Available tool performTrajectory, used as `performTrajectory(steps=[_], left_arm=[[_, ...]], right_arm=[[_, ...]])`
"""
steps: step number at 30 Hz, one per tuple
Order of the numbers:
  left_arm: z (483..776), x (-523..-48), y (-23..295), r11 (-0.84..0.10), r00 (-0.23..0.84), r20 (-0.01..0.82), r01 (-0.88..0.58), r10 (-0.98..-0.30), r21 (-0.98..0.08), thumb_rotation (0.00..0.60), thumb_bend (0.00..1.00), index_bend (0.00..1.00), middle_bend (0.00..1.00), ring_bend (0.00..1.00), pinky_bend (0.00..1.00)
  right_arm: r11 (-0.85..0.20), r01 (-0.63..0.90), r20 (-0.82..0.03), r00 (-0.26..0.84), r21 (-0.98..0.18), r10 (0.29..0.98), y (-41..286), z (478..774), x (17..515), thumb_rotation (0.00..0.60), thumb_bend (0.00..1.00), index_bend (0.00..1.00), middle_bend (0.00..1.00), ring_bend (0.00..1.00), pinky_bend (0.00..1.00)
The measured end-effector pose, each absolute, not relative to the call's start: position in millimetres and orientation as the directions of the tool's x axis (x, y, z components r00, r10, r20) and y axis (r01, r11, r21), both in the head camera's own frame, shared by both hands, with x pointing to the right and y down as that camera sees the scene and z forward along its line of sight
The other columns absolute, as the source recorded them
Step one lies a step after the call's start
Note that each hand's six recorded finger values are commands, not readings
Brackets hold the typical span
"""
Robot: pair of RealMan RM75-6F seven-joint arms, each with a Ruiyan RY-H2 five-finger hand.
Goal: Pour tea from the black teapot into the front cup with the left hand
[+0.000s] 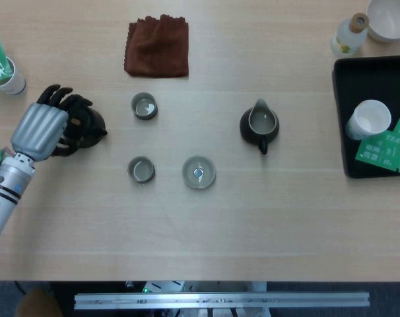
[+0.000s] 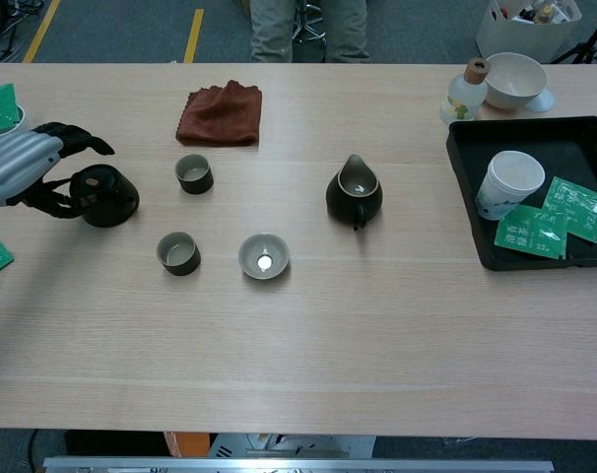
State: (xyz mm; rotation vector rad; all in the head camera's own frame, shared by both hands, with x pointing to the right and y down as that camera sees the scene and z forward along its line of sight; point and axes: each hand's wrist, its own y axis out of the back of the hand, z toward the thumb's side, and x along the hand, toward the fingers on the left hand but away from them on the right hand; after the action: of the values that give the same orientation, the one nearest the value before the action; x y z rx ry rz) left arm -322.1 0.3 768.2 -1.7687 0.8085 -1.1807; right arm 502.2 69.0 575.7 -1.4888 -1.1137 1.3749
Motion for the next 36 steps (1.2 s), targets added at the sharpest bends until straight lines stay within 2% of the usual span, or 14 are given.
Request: performTrajectory(steps=[13,22,29,31,32,34,35,36], left_arm=[[746.0,-301.3,-30.2,-0.411,0.378,0.372,-0.026,-0.848,-0.911,0.600,0.22,0.22,0.24,0.12,0.09],[746.3,-297.7,-37.3,-0.425,0.362,0.397,0.003,-0.843,-0.905,0.600,0.22,0.23,0.24,0.12,0.09],[750.2,-301.2,-37.4,-0.439,0.342,0.445,0.099,-0.828,-0.893,0.600,0.22,0.23,0.25,0.12,0.09],[750.8,-300.8,-38.5,-0.445,0.337,0.453,0.105,-0.825,-0.889,0.564,0.22,0.23,0.25,0.12,0.09],[751.3,-300.1,-39.6,-0.448,0.333,0.458,0.111,-0.824,-0.887,0.520,0.22,0.23,0.26,0.12,0.09],[752.1,-298.3,-41.7,-0.454,0.327,0.466,0.117,-0.822,-0.883,0.382,0.22,0.23,0.26,0.12,0.09],[752.7,-296.7,-43.3,-0.458,0.324,0.471,0.121,-0.821,-0.881,0.337,0.22,0.23,0.26,0.12,0.09],[753.1,-295.3,-44.4,-0.460,0.322,0.474,0.123,-0.820,-0.879,0.322,0.22,0.23,0.25,0.12,0.09]], right_arm=[[-0.283,0.096,-0.284,0.001,-0.954,0.959,72.3,578.0,511.7,0.600,0.00,0.21,0.17,0.00,0.00],[-0.278,0.097,-0.280,-0.003,-0.956,0.960,73.5,576.2,514.4,0.600,0.00,0.21,0.17,0.00,0.00],[-0.278,0.096,-0.280,-0.003,-0.956,0.960,74.0,576.0,514.3,0.600,0.00,0.21,0.17,0.00,0.00],[-0.278,0.096,-0.280,-0.003,-0.956,0.960,74.1,575.8,514.2,0.600,0.00,0.21,0.17,0.00,0.00],[-0.278,0.095,-0.279,-0.003,-0.956,0.960,74.1,575.6,514.3,0.600,0.00,0.21,0.17,0.00,0.00],[-0.277,0.094,-0.279,-0.004,-0.956,0.960,74.2,575.1,514.5,0.600,0.00,0.21,0.17,0.00,0.00],[-0.277,0.094,-0.279,-0.005,-0.956,0.960,74.3,575.0,514.6,0.600,0.00,0.21,0.17,0.00,0.00],[-0.277,0.093,-0.278,-0.006,-0.956,0.960,74.4,574.8,515.0,0.600,0.00,0.21,0.17,0.00,0.00]])
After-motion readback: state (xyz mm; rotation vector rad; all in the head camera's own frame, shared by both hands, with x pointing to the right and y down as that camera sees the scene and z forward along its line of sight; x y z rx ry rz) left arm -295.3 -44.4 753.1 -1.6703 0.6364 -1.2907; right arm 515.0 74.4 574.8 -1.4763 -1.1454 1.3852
